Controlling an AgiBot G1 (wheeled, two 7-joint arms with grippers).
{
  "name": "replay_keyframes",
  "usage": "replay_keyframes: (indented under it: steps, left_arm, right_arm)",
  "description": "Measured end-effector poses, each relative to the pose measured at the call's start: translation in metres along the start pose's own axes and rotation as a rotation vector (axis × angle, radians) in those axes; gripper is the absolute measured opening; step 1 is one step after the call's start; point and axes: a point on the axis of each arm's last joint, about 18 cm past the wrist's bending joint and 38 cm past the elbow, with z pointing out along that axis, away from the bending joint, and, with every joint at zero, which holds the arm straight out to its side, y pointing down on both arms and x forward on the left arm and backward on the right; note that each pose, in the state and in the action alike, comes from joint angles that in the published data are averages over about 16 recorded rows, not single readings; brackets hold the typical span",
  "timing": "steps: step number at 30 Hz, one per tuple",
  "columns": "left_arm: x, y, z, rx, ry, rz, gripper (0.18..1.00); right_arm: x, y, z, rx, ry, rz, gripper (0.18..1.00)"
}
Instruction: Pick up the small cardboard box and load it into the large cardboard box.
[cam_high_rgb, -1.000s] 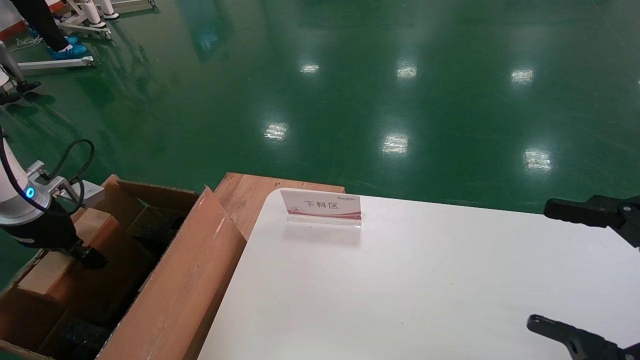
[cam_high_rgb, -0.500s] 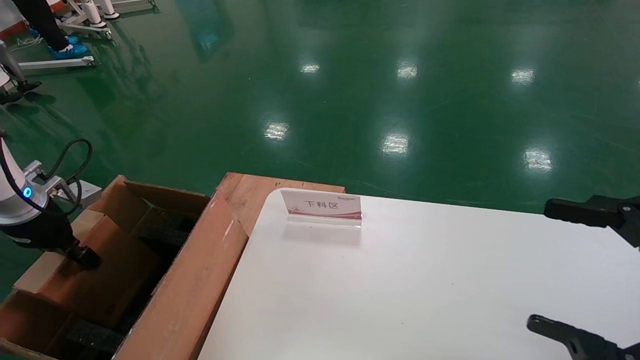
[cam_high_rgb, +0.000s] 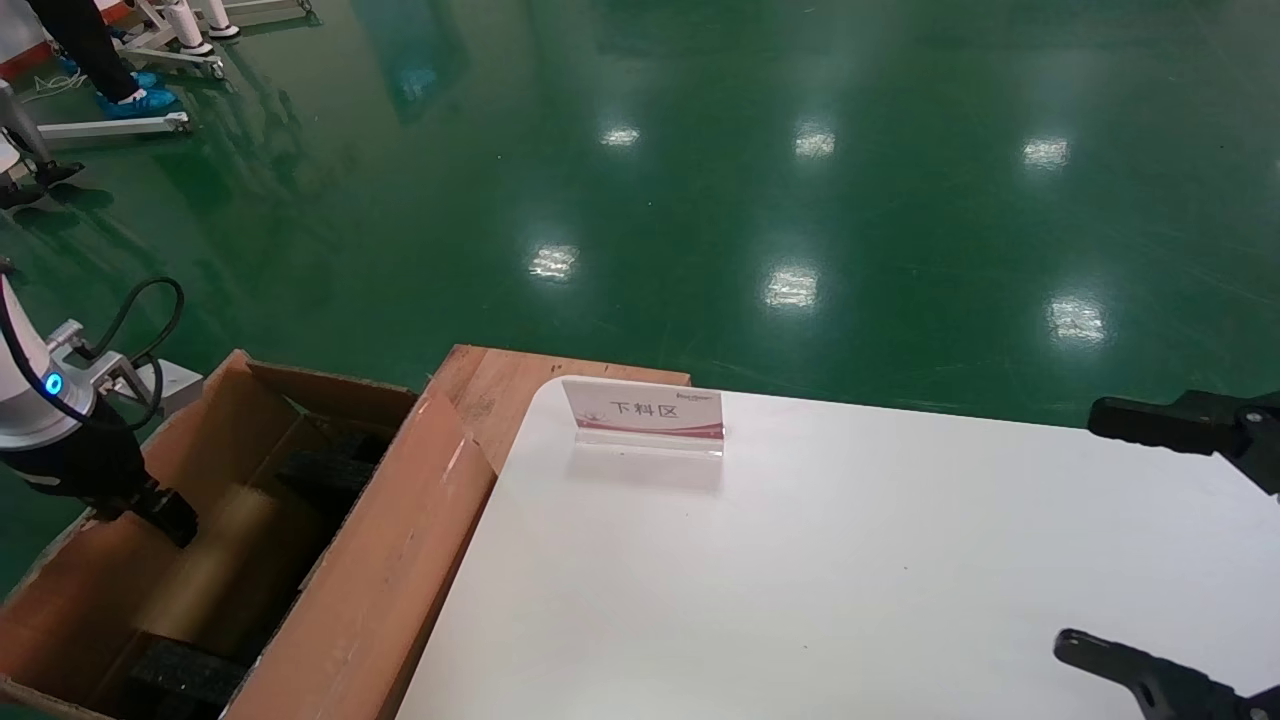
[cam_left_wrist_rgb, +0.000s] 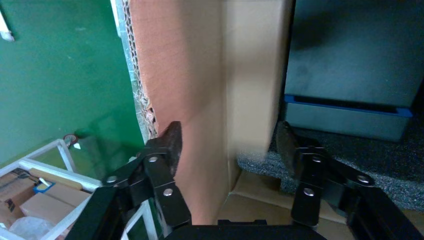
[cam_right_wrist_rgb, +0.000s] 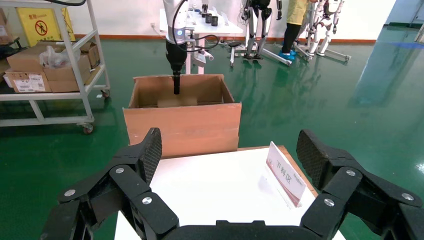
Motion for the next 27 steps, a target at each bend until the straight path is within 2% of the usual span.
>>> replay_keyframes:
  steps: [8,16,22,27]
  left_arm:
    - [0.005,-0.017,-0.019,0.089,0.036,0.085,0.781]
    - [0.017,-0.031,-0.063,0.324,0.147,0.249,0.914]
    - [0.035,-0.026,-0.098,0.522,0.223,0.364,0.970]
    - [0.054,-0.019,-0.117,0.632,0.263,0.434,0.990]
  right_arm:
    - [0.000,0.000,0.000,0.000,0.000,0.000,1.001]
    - [0.000,0.000,0.000,0.000,0.000,0.000,1.001]
    - [0.000,0.000,0.000,0.000,0.000,0.000,1.001]
    - [0.000,0.000,0.000,0.000,0.000,0.000,1.001]
